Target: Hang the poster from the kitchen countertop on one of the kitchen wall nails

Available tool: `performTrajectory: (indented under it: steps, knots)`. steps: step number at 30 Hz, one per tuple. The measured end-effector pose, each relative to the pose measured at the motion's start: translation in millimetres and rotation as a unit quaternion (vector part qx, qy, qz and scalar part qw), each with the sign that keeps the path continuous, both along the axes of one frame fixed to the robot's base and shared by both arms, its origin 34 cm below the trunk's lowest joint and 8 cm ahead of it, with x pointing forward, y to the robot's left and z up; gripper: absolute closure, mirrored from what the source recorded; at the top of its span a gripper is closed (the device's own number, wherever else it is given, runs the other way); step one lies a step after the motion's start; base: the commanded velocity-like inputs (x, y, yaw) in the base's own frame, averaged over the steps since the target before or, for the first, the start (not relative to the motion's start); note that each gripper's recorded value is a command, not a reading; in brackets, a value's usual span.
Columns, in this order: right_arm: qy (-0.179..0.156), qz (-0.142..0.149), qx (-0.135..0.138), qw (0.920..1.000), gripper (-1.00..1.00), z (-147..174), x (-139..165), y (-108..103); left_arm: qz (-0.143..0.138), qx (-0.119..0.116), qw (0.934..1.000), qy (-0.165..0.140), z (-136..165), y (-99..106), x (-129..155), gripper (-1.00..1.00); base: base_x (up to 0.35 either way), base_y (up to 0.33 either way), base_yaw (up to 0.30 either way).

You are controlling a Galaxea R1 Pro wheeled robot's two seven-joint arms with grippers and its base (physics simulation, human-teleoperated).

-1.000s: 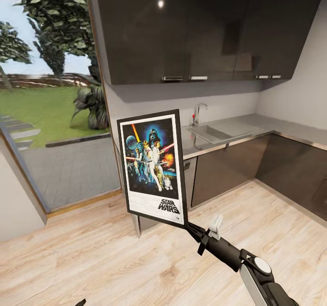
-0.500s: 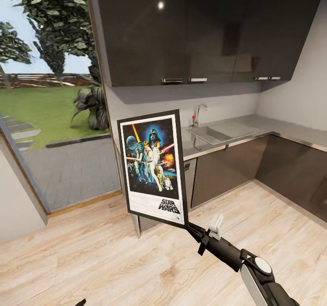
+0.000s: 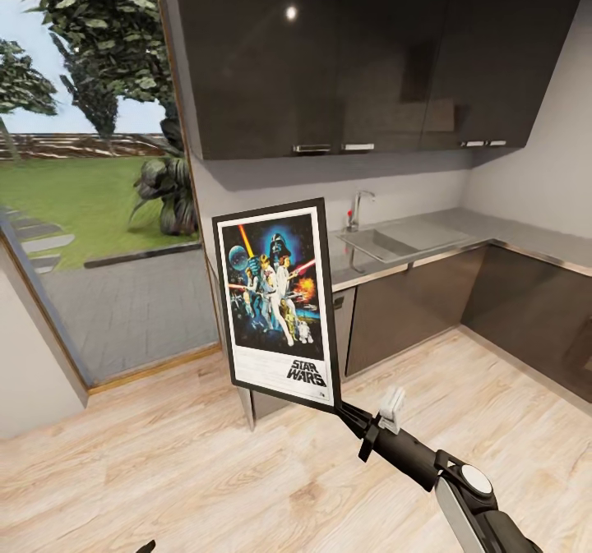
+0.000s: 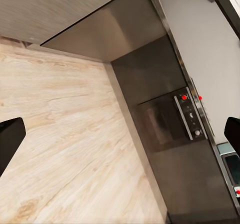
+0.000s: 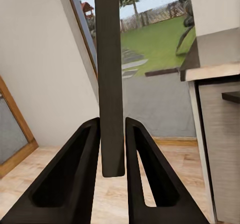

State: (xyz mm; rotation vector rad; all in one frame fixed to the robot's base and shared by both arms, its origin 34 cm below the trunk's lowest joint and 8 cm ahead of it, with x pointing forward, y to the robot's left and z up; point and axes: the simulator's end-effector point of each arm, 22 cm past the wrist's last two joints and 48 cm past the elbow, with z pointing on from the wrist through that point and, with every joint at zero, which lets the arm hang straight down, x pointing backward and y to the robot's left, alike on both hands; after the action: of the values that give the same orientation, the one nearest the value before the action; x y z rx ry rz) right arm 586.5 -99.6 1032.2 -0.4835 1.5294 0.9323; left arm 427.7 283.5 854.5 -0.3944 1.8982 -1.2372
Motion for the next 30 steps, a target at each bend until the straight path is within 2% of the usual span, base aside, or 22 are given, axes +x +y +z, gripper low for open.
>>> performTrajectory:
  steps: [30]
  knots:
    - [0.001, 0.000, 0.000, 1.0000, 1.00, 20, -11, 0, 0.000, 0.000, 1.0000, 0.001, 20, 0, -11, -1.00, 0.000, 0.000, 0.000]
